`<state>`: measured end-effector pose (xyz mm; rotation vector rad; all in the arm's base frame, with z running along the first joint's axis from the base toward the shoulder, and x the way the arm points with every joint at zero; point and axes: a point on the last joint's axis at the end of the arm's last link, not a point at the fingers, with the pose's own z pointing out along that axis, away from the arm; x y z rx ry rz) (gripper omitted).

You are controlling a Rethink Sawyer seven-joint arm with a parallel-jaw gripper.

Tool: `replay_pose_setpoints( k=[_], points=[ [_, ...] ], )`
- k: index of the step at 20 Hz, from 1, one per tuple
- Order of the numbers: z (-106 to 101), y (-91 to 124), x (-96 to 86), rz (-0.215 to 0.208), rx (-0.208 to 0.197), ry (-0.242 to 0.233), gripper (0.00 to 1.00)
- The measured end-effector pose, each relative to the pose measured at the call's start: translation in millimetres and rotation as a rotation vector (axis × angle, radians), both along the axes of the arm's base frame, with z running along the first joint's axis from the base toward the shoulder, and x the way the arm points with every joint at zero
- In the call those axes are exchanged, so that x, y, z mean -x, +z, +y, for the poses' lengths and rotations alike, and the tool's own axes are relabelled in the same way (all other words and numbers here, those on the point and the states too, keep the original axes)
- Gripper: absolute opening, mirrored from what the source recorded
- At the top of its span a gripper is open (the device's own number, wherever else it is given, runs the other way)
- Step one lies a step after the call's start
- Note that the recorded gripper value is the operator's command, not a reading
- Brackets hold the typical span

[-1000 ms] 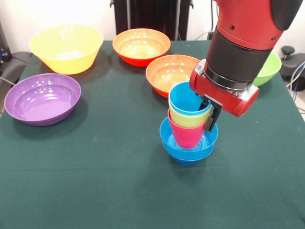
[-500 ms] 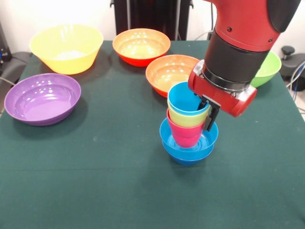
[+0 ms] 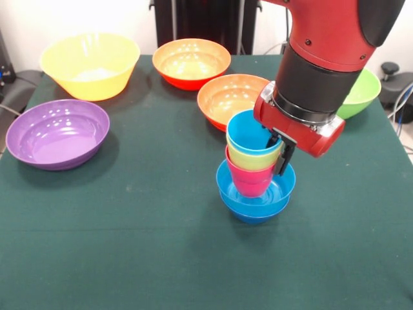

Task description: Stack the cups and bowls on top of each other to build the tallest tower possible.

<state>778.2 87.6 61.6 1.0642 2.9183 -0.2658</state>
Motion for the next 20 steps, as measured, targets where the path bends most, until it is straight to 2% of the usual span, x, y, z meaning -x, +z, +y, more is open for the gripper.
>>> replay_pose_setpoints(
  k=[20],
  points=[
    [-2.5,-5.9,1.3,-0.027,0.006,-0.003,0.00]
  ],
)
